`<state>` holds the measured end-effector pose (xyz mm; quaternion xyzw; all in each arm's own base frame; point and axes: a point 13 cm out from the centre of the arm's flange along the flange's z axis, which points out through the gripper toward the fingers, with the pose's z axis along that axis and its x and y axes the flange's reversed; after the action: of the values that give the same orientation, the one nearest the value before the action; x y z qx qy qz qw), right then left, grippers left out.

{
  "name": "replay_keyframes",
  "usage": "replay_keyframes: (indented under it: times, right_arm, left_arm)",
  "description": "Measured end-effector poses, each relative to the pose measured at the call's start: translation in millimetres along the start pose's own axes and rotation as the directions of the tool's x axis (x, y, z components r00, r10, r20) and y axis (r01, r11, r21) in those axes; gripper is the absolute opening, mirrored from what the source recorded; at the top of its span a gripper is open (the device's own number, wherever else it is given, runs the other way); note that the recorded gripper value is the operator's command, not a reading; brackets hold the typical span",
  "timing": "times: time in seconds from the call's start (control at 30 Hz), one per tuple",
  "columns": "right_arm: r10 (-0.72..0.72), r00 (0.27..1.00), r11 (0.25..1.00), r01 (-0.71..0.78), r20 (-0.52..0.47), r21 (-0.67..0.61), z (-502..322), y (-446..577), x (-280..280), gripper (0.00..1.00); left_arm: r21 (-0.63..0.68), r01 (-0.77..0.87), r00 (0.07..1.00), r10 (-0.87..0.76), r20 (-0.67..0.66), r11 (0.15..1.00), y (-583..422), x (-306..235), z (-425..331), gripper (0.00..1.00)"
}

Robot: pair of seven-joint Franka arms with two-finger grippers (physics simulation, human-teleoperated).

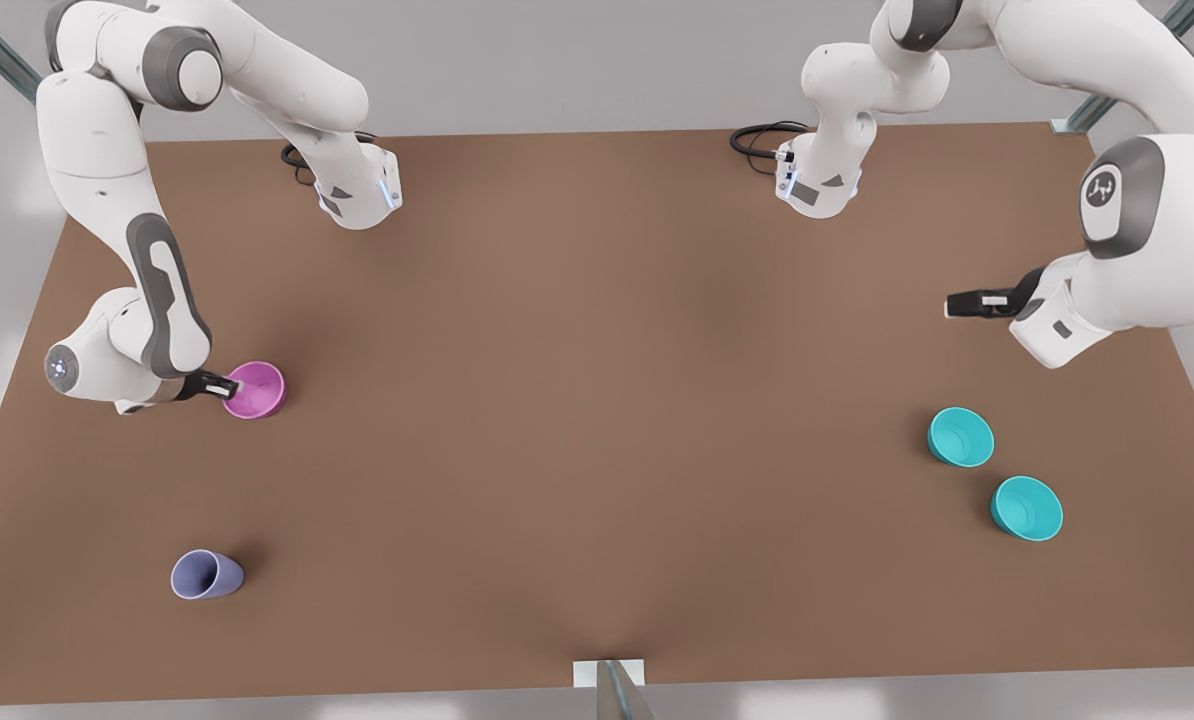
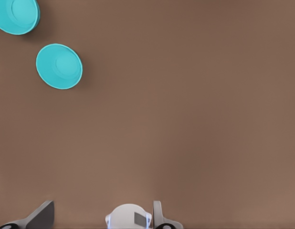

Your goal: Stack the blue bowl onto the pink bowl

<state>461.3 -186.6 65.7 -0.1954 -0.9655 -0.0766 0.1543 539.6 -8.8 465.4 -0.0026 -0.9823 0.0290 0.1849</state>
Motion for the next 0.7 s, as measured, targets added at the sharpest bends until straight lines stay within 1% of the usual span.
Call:
replay_keyframes:
  times: [0.1, 0.17, 0.27, 0.33, 0.4, 0.47, 0.53, 0.57, 0.63, 0.7]
  right_arm:
    - [-0.072, 0.997, 0.997, 0.072, 0.017, -0.008, -30.4, 27.3, -0.2, 0.21]
    - [-0.168, 0.985, 0.984, 0.170, 0.033, -0.046, -59.0, 92.6, 11.1, 0.21]
    - [-0.341, 0.940, 0.929, 0.340, 0.023, -0.143, -65.7, 242.4, 49.4, 0.21]
    - [-0.460, 0.888, 0.870, 0.456, 0.027, -0.185, -54.8, 361.7, 71.4, 0.21]
    - [-0.543, 0.838, 0.810, 0.539, 0.053, -0.229, -41.8, 479.6, 86.0, 0.21]
    - [-0.573, 0.816, 0.775, 0.569, 0.074, -0.276, -17.0, 571.1, 92.2, 0.21]
    - [-0.572, 0.817, 0.767, 0.566, 0.078, -0.302, 18.2, 629.0, 101.4, 0.21]
    - [-0.563, 0.823, 0.775, 0.558, 0.077, -0.296, 36.2, 644.6, 105.5, 0.21]
    - [-0.535, 0.842, 0.800, 0.531, 0.069, -0.280, 66.0, 658.2, 109.2, 0.21]
    - [-0.497, 0.866, 0.827, 0.493, 0.057, -0.271, 85.5, 659.8, 107.1, 0.21]
  left_arm:
    - [-0.002, 0.000, 1.000, 0.000, -0.010, 1.000, 0.3, 1.3, 1.5, 1.00]
    - [-0.002, -0.003, 1.000, 0.003, -0.011, 1.000, -1.7, 3.2, 0.4, 1.00]
    - [-0.009, -0.024, 1.000, 0.024, -0.006, 1.000, -15.9, 5.8, -2.9, 1.00]
    - [-0.014, -0.032, 0.999, 0.032, -0.008, 0.999, -26.3, 3.9, -0.9, 1.00]
    - [-0.017, -0.030, 0.999, 0.030, -0.010, 0.999, -31.8, 1.9, 0.6, 1.00]
    - [-0.013, -0.016, 1.000, 0.016, -0.003, 1.000, -30.4, -4.2, 0.2, 1.00]
    - [-0.004, 0.010, 1.000, -0.010, -0.020, 1.000, -23.0, -15.9, 11.7, 1.00]
    - [0.004, 0.026, 0.999, -0.026, -0.043, 1.000, -16.3, -22.5, 28.2, 1.00]
    - [0.061, 0.104, 0.989, -0.097, -0.109, 0.993, 29.6, -34.9, 92.1, 1.00]
    - [0.120, 0.191, 0.976, -0.176, -0.130, 0.974, 90.0, -65.9, 150.8, 1.00]
